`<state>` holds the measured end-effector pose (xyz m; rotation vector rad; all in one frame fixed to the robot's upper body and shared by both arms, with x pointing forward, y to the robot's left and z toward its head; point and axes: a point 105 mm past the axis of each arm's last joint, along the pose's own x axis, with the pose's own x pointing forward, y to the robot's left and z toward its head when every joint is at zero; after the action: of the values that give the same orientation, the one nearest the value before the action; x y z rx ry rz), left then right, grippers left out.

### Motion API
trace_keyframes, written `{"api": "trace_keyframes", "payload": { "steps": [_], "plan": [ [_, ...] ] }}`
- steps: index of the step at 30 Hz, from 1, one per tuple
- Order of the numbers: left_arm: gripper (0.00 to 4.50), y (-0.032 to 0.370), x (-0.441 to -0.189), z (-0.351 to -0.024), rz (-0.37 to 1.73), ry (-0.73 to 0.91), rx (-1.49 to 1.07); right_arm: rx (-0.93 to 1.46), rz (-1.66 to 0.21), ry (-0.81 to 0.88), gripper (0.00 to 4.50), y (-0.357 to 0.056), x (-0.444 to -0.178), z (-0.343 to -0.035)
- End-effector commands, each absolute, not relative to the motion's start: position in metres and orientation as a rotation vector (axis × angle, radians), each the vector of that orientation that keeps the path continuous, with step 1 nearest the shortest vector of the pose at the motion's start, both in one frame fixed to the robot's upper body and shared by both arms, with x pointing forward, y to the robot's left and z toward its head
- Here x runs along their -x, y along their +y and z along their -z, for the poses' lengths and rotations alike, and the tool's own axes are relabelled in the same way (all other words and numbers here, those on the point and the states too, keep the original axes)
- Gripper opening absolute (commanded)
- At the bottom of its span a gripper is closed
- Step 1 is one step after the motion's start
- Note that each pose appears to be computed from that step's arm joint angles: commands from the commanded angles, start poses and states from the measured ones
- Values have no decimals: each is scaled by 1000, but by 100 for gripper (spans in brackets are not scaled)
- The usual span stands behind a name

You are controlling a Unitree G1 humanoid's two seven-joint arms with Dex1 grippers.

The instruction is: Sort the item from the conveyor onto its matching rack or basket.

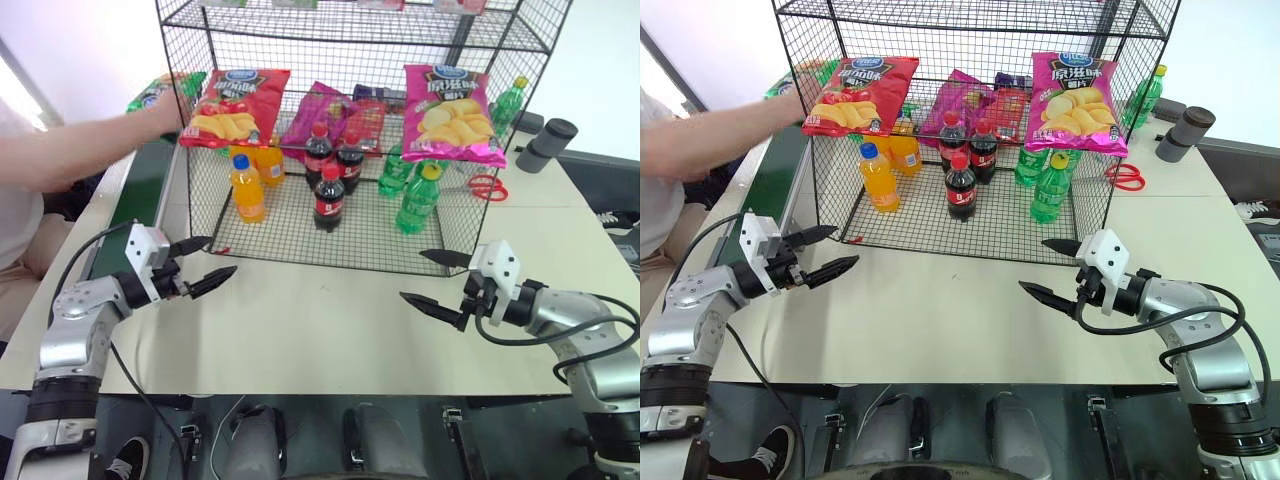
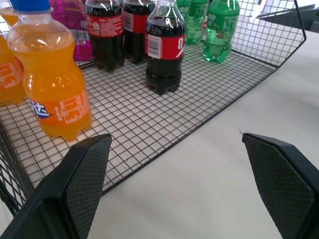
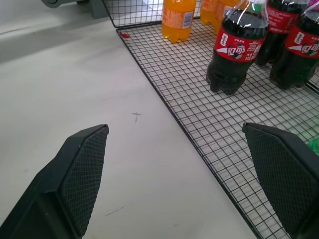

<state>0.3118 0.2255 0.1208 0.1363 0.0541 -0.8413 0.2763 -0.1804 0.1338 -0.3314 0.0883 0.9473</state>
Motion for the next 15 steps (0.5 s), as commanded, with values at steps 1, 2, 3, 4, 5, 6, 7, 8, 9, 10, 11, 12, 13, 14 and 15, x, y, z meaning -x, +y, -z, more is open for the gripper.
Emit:
{"api": "trace_keyframes", "payload": {
  "steps": [1,2,3,4,5,6,7,8,9,10,11,12,13,14,15],
  "plan": [
    [450,230,-310,-129,833,28,-163,356,-965,44,450,-177,-277,-145],
    [450,231,-309,-129,833,28,-163,355,-967,45,450,-177,-277,-145],
    [450,231,-308,-129,834,28,-164,355,-968,45,450,-176,-277,-145],
    [450,231,-308,-129,835,28,-164,355,-970,46,450,-176,-277,-144],
    [450,231,-307,-129,836,28,-162,355,-972,47,450,-175,-277,-144],
    [450,231,-307,-129,836,27,-161,355,-973,48,450,-175,-276,-143],
    [450,231,-306,-129,835,27,-160,354,-975,49,450,-175,-276,-143],
    [450,231,-306,-129,835,28,-159,354,-976,50,450,-175,-276,-143],
    [450,231,-306,-129,835,30,-155,354,-976,50,450,-175,-276,-143],
    [450,232,-305,-129,835,32,-154,353,-977,50,450,-175,-276,-143],
    [450,233,-305,-129,828,30,-160,351,-979,50,450,-174,-276,-143],
    [450,234,-305,-129,821,29,-166,350,-979,51,450,-174,-276,-143],
    [450,234,-305,-129,821,29,-168,350,-981,51,450,-174,-276,-143],
    [450,234,-305,-129,822,29,-168,349,-982,51,450,-174,-276,-143],
    [450,234,-305,-128,823,30,-166,350,-983,52,450,-174,-276,-143]
  ]
}}
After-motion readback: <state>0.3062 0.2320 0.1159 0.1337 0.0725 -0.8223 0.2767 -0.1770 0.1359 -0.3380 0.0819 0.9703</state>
